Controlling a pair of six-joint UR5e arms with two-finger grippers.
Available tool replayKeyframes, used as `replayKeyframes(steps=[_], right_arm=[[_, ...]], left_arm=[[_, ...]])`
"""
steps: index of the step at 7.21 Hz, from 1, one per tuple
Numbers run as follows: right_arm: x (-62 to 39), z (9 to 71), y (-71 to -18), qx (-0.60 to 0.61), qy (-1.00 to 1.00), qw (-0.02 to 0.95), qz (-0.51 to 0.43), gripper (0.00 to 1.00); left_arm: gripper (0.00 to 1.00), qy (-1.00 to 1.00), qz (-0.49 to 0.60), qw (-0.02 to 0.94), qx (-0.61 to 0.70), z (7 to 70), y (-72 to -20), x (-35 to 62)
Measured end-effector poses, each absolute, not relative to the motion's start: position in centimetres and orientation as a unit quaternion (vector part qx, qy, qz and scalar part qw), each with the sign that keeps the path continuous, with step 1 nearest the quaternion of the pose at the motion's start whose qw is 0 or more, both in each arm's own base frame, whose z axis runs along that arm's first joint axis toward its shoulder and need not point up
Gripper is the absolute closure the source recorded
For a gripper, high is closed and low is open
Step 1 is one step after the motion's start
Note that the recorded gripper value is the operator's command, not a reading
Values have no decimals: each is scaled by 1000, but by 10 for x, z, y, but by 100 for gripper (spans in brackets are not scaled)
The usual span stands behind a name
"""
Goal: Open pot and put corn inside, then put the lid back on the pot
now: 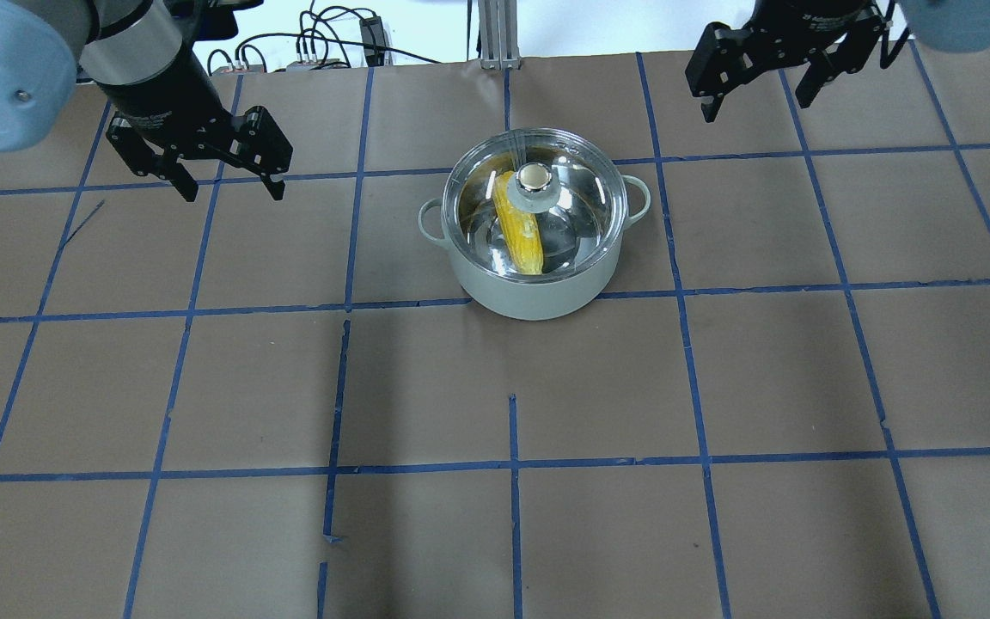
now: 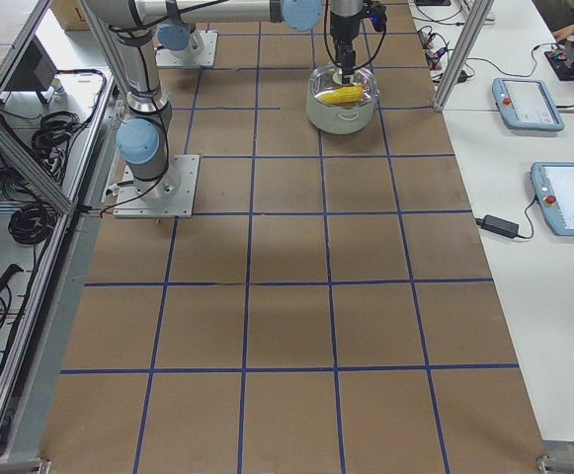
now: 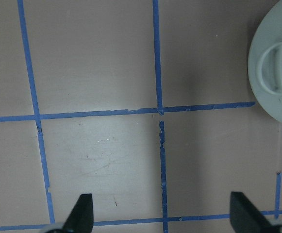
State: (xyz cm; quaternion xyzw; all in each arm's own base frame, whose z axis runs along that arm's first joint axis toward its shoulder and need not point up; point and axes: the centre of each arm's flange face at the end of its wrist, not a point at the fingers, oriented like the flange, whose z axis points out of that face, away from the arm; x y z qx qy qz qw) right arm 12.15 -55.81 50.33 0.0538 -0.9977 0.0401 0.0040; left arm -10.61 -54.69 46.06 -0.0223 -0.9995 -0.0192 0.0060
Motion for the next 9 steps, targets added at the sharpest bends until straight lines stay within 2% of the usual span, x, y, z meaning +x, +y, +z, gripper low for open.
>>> replayKeyframes(steps=[6,9], right_arm=[[121,500,-490,29,-999,-2,18,1],[121,505,-476,30,-1000,-1,1,1]], left_arm=[[0,-1000,-19,7,-22,461,-548,-106],[0,-1000,-19,8,-22,460,-548,-105]])
